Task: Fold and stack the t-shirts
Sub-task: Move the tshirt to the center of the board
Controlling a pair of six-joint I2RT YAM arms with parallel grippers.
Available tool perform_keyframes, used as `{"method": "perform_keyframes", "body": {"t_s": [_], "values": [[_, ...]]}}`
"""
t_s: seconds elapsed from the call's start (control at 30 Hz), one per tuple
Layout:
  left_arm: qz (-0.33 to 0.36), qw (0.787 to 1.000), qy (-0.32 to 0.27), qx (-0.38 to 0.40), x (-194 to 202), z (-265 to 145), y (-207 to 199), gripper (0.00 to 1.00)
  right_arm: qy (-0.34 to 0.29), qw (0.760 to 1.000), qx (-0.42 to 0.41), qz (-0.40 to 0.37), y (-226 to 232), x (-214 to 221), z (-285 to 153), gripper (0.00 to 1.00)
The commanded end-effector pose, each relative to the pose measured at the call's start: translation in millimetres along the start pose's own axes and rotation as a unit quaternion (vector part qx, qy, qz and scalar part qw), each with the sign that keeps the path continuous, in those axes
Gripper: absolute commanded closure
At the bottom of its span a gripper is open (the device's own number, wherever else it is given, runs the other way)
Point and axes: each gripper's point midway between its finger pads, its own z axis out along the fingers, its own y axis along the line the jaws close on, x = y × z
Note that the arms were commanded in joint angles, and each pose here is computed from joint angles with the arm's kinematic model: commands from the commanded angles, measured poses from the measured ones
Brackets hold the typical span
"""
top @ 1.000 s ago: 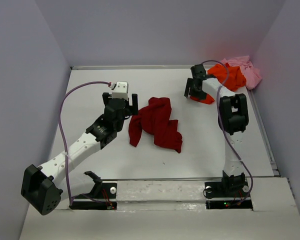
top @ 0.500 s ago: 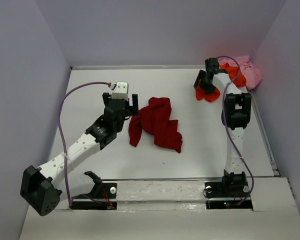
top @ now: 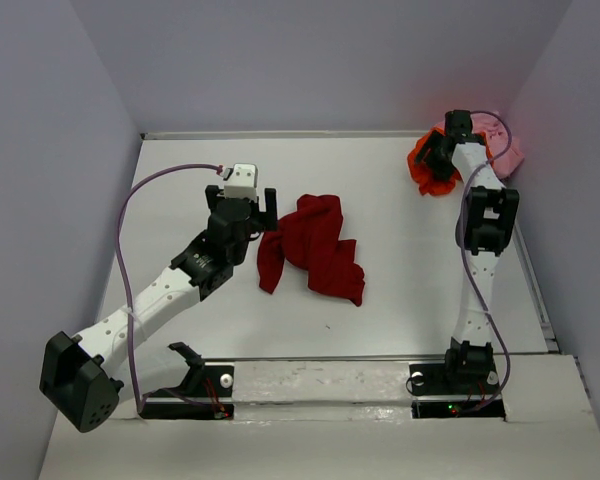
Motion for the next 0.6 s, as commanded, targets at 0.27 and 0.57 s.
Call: {"method": "perform_keyframes", "body": {"t_s": [0.27,0.57], "values": [[-0.011,0.999,-0.033,0.001,-18.9,-5.1,-0.9,0.01,-0.052,0.995,0.033,0.077,-73.0,-62.1,4.7,0.26],[-0.009,0.999,-0.031,0.001,-17.7,-3.8,-1.4,0.01,-0.070,0.992,-0.030,0.096,-83.4,-99.5,-22.1,0.26]]}}
